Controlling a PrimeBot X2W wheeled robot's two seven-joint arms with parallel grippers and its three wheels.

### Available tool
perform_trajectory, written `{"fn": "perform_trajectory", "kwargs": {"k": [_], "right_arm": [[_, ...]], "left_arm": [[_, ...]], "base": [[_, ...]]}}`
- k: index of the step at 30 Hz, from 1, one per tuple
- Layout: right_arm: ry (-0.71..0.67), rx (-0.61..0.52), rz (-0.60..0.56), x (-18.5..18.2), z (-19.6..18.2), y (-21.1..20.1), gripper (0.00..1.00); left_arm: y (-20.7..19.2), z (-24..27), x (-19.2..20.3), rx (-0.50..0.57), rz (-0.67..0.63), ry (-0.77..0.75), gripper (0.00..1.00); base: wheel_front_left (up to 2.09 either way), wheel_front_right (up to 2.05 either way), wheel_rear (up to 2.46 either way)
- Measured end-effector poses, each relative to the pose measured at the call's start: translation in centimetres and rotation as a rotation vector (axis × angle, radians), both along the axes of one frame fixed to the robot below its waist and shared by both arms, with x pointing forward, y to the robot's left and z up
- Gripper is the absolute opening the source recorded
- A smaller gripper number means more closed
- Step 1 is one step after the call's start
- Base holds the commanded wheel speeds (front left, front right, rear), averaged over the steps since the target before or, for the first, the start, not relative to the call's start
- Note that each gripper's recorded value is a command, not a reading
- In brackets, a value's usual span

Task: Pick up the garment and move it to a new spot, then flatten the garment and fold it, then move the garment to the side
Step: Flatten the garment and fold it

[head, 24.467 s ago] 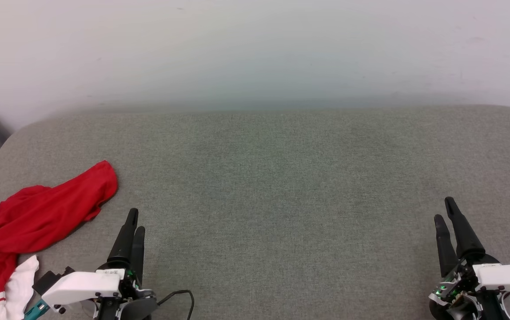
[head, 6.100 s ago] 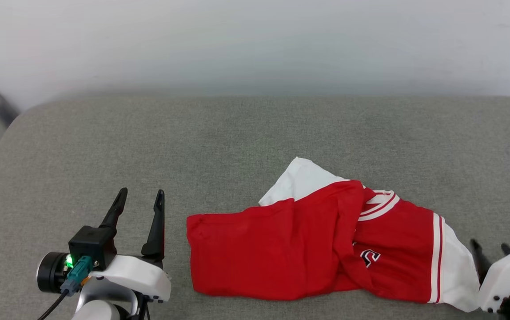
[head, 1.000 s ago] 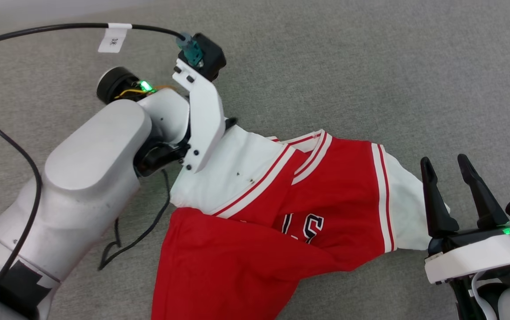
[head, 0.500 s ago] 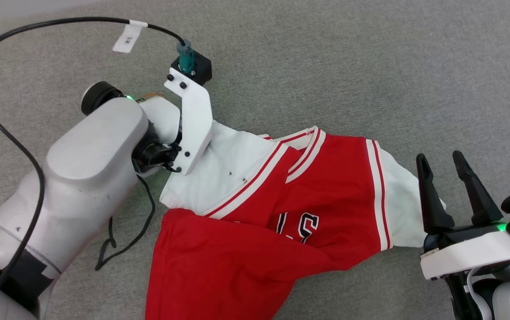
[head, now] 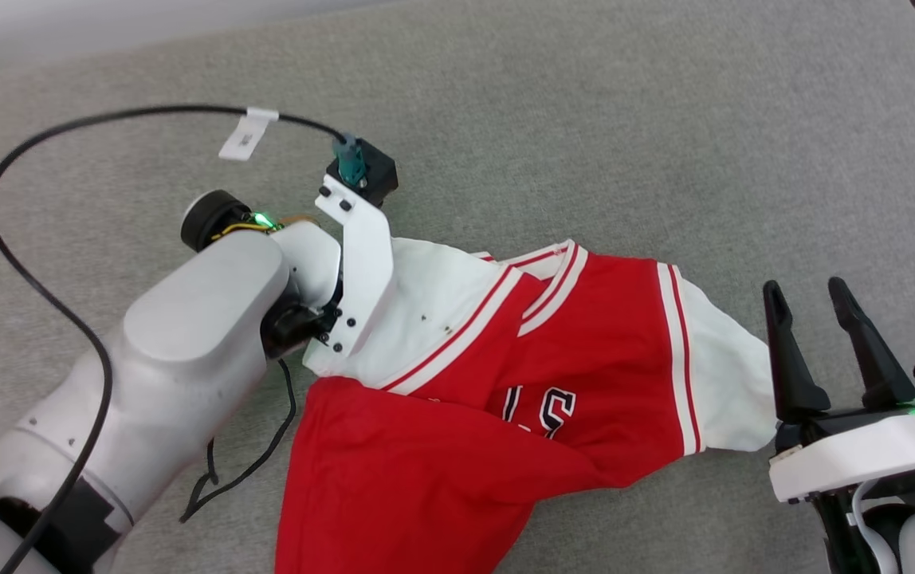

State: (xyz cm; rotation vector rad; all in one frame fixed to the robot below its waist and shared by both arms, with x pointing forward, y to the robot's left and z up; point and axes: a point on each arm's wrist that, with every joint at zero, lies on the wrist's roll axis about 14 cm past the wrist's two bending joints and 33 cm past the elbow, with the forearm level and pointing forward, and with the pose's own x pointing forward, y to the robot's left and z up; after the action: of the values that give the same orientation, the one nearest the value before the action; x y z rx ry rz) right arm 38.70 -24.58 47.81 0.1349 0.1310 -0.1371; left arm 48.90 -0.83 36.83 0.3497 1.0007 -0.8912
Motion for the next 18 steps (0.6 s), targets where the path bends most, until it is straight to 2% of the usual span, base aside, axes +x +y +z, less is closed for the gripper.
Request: {"fn": "perform_trajectory", "kwargs": {"k": [6,11,18], "right_arm": [[-0.006,0.003,0.001,-0.6,0.8,0.0,1.00],[-0.012,0.011,0.025,-0.7,1.5,0.6,1.00],[-0.009,0.030,0.063,-1.0,2.3,1.8,1.00]], "left_arm": [[1.0,3.2,0.7,-0.162,0.136,-0.141,0.00],[4.3,7.8,2.0,-0.274,0.295,-0.303,0.00],[11.1,10.9,0.0,-0.314,0.528,-0.456,0.00]], "base": [[0.00,0.00,0.00],[0.00,0.00,0.00],[0.00,0.00,0.00]]}}
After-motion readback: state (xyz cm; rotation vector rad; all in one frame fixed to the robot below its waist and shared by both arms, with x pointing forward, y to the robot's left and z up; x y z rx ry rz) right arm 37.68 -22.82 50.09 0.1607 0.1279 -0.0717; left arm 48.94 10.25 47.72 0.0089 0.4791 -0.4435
